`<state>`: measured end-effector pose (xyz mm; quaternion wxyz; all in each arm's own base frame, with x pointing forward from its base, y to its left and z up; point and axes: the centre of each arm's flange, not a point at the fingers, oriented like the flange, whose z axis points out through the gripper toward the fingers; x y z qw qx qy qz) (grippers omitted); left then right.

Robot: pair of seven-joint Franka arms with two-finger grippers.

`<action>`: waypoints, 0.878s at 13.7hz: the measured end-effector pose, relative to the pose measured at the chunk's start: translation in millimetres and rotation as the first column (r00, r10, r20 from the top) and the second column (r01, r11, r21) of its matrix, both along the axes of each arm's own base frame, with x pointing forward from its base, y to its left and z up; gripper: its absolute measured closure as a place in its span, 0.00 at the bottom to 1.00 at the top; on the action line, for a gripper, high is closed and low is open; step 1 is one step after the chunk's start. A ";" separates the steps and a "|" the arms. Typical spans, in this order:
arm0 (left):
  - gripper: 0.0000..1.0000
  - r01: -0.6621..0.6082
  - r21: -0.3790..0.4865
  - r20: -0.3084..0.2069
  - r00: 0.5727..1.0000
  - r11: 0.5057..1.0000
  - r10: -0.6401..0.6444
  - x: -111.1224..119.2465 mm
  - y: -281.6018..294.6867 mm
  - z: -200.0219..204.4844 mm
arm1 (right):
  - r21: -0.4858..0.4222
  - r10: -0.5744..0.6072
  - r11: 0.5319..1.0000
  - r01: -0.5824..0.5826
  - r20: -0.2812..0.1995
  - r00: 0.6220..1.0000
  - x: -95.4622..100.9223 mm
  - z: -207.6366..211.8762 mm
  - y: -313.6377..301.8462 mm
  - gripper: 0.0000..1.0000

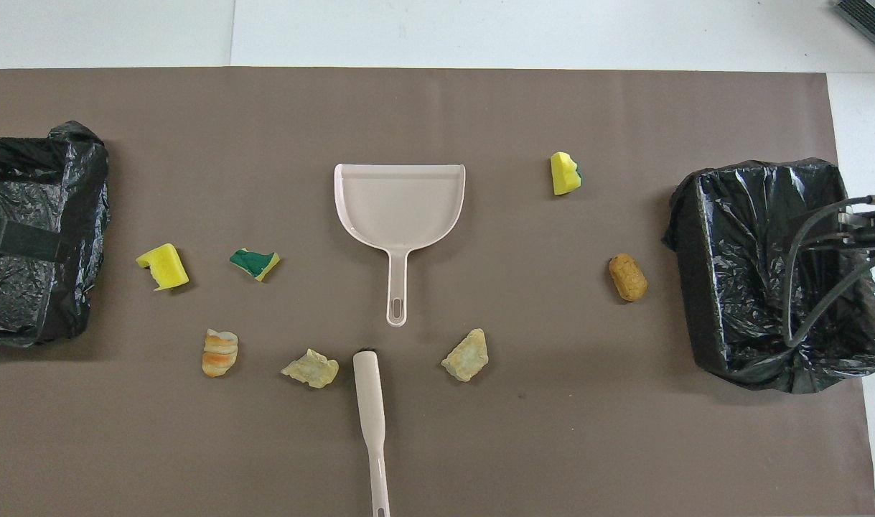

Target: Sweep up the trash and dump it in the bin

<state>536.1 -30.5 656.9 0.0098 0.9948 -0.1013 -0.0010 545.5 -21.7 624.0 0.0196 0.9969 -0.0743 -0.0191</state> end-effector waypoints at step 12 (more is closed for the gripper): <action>0.00 0.009 0.001 -0.006 1.000 1.000 -0.009 -1.2 -5.3 -0.2 | 0.073 0.020 0.997 -0.019 -0.020 1.000 -0.7 -7.6 19.0 0.00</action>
